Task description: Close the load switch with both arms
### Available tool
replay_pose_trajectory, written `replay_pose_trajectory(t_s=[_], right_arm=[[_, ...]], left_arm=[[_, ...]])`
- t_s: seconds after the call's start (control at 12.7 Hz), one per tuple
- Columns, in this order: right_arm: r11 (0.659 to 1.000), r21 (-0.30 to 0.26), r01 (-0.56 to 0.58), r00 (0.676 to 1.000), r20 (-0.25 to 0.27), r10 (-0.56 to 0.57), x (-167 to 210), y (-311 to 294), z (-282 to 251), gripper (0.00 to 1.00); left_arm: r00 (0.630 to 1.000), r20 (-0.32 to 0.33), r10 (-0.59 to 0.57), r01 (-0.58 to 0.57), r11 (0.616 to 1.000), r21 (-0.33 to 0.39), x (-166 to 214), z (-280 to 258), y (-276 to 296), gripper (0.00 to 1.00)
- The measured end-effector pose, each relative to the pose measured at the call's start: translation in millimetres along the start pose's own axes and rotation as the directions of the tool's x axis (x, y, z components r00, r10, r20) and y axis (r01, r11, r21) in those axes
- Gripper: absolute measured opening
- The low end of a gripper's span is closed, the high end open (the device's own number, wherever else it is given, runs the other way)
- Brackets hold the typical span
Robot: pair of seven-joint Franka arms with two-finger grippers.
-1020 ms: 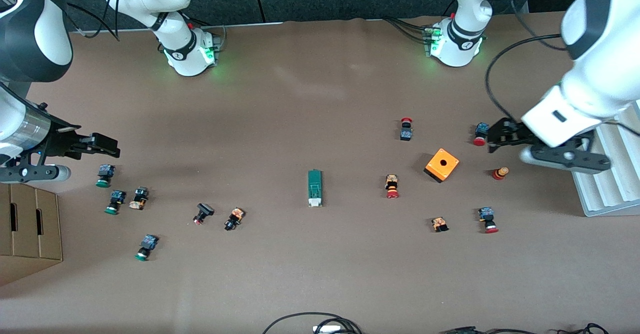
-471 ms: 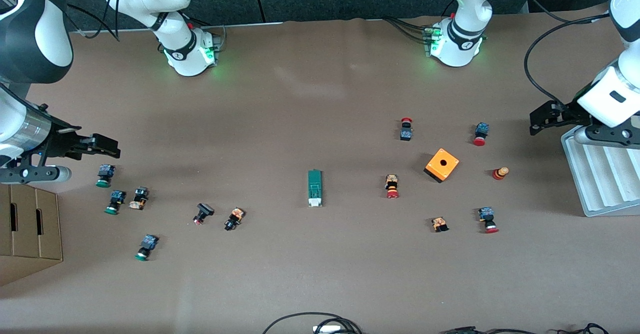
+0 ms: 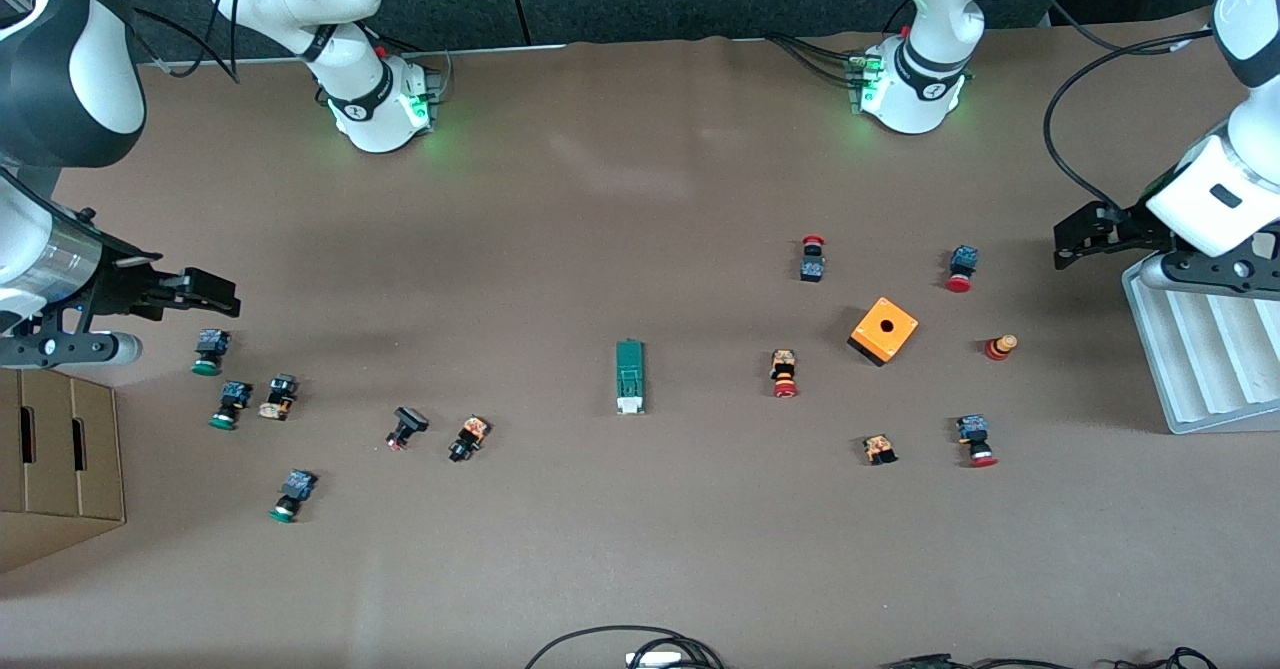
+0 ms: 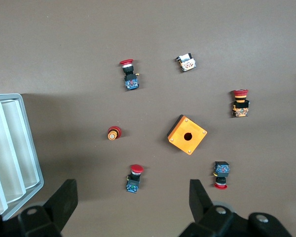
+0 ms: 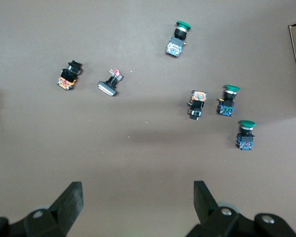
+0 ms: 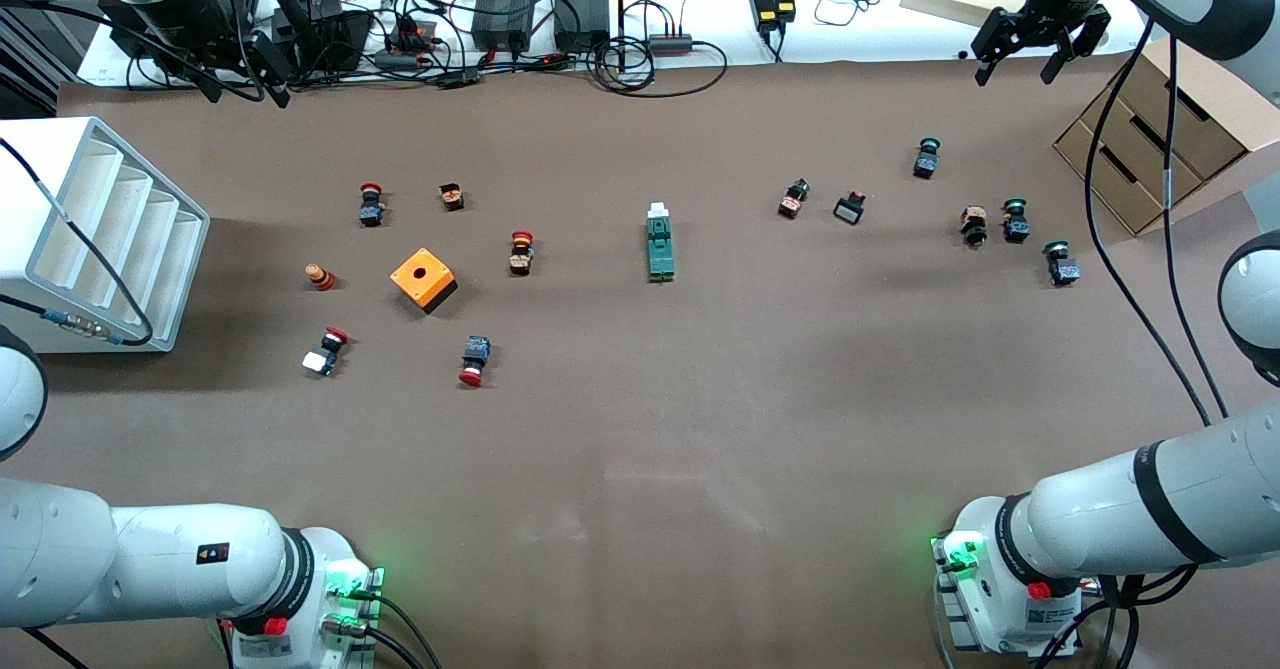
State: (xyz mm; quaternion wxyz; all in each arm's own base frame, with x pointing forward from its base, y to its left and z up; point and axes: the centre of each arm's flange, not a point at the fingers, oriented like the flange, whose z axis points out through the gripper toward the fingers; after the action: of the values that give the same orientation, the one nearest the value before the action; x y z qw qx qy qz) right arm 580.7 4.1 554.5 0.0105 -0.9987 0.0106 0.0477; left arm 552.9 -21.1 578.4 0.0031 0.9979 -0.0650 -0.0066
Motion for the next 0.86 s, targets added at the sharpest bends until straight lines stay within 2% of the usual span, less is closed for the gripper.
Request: replay_pose_trajectory(t_s=[0.86], right_arm=[[1.0,0.0,0.0,1.0,0.001,0.0,0.3,0.1,0.6,1.0]], left_arm=[[0.999,0.001,-0.048,0.048,0.999,-0.001,4.0,2.5,-10.7,1.0]])
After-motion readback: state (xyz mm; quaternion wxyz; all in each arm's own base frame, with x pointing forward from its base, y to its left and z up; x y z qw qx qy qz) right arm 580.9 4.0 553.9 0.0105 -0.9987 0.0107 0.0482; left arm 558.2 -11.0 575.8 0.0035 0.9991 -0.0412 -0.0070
